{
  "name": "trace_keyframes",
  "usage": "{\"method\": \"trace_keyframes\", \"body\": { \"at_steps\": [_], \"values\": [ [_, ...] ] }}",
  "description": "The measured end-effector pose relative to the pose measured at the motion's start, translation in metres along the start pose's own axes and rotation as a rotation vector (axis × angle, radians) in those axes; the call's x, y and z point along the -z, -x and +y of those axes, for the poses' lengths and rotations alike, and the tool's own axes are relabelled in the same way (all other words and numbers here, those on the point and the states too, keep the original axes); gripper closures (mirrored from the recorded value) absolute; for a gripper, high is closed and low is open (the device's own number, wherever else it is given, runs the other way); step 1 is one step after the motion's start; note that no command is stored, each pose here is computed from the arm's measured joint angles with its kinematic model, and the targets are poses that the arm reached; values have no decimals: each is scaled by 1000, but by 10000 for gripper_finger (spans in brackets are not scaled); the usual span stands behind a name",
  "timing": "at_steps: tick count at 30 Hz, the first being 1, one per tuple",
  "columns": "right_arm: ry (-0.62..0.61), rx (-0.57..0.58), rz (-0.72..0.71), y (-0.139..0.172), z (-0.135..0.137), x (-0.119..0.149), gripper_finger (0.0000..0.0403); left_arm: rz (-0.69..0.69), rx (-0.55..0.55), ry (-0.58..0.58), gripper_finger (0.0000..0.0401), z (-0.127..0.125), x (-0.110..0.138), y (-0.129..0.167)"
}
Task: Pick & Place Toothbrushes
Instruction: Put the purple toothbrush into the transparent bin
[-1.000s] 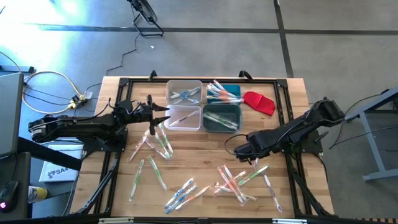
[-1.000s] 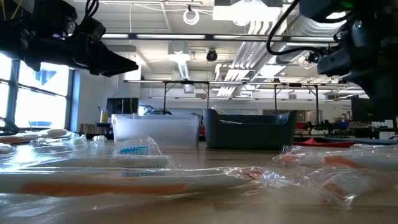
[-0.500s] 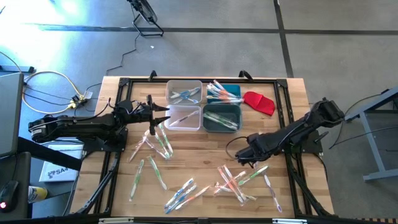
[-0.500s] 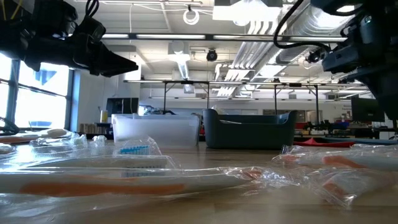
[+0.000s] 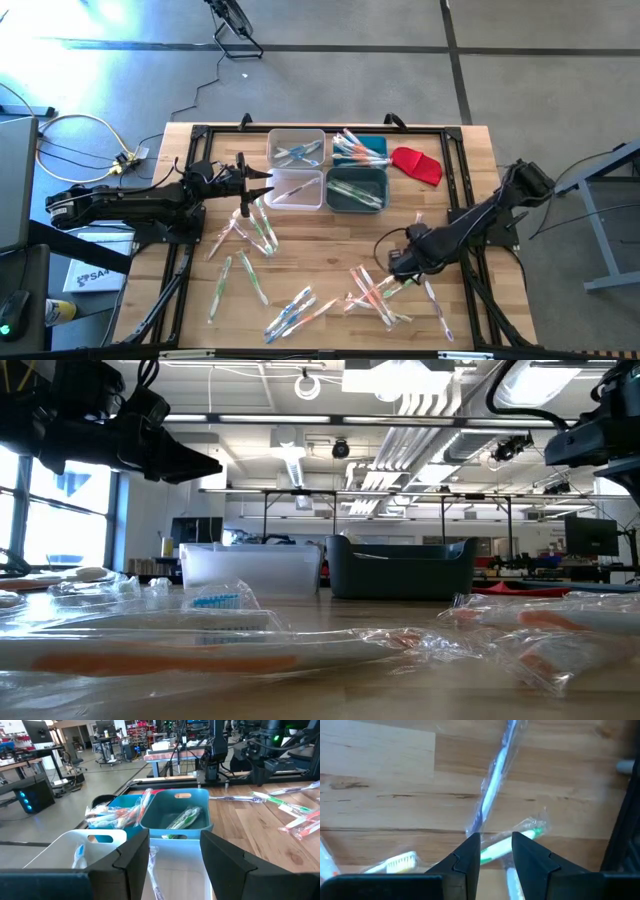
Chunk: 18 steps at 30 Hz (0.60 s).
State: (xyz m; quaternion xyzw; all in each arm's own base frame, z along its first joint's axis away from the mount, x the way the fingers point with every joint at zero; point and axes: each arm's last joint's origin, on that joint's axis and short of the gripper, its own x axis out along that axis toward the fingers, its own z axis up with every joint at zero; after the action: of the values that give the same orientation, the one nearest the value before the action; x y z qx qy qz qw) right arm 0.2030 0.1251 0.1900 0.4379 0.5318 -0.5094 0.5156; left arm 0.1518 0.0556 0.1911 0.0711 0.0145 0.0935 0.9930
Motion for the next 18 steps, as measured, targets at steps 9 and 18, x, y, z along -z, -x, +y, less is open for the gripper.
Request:
{"method": "trace_keyframes", "body": {
  "at_steps": [9,18],
  "values": [
    [18,24,-30,-7,-9,-2,298,-9,-1,-3,230,0,-1,0],
    [11,-41,72,-33,-29,-24,298,-27,-4,-10,230,0,-3,0]
  ]
}}
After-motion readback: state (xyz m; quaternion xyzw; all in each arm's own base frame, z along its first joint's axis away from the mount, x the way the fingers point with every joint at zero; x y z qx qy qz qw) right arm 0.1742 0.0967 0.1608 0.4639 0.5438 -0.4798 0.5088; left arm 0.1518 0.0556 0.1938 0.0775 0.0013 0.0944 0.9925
